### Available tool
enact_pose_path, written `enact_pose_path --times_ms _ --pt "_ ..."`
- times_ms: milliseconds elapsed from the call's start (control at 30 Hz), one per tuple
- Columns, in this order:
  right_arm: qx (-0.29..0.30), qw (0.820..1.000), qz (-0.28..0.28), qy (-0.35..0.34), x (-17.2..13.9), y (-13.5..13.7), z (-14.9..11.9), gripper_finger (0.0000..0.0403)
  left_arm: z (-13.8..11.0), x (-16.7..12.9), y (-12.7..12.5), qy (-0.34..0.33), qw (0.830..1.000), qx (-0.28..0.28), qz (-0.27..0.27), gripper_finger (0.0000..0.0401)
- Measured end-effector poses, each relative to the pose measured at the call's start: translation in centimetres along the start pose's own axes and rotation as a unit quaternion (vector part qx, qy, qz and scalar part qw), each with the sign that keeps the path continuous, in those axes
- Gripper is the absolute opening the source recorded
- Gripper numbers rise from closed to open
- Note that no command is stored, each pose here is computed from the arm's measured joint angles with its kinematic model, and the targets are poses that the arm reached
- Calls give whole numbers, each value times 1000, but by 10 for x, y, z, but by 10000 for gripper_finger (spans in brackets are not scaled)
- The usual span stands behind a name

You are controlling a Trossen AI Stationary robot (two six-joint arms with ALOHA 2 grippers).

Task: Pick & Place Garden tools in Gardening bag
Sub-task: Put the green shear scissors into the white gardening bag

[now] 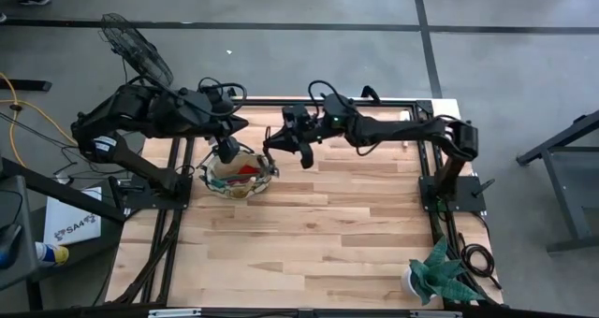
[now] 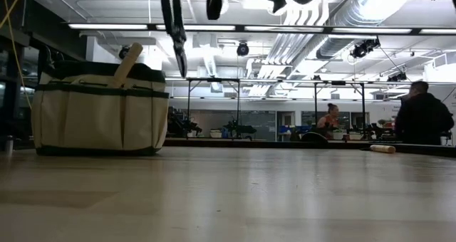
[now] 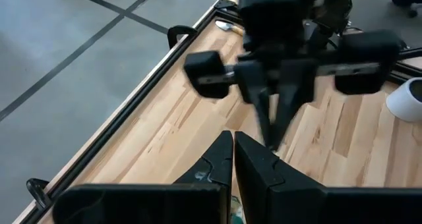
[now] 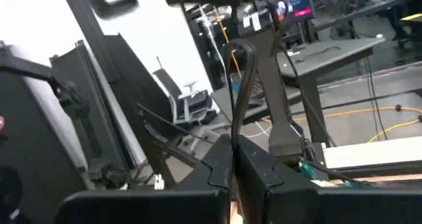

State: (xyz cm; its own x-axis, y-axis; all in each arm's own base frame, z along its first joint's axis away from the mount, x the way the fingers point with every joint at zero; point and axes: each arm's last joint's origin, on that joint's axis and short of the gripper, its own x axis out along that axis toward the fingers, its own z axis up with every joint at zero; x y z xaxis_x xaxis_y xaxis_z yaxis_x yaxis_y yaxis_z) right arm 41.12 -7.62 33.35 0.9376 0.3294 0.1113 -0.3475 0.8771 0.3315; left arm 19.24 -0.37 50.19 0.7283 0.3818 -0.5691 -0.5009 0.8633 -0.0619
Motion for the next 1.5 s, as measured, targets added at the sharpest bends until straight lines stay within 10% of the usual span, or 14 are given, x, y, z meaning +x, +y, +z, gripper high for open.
enact_pose_path --times_ms 1500 --pt "-36 998 52 -19 23 -33 -8 3 0 2 -1 3 1000 3 -1 10"
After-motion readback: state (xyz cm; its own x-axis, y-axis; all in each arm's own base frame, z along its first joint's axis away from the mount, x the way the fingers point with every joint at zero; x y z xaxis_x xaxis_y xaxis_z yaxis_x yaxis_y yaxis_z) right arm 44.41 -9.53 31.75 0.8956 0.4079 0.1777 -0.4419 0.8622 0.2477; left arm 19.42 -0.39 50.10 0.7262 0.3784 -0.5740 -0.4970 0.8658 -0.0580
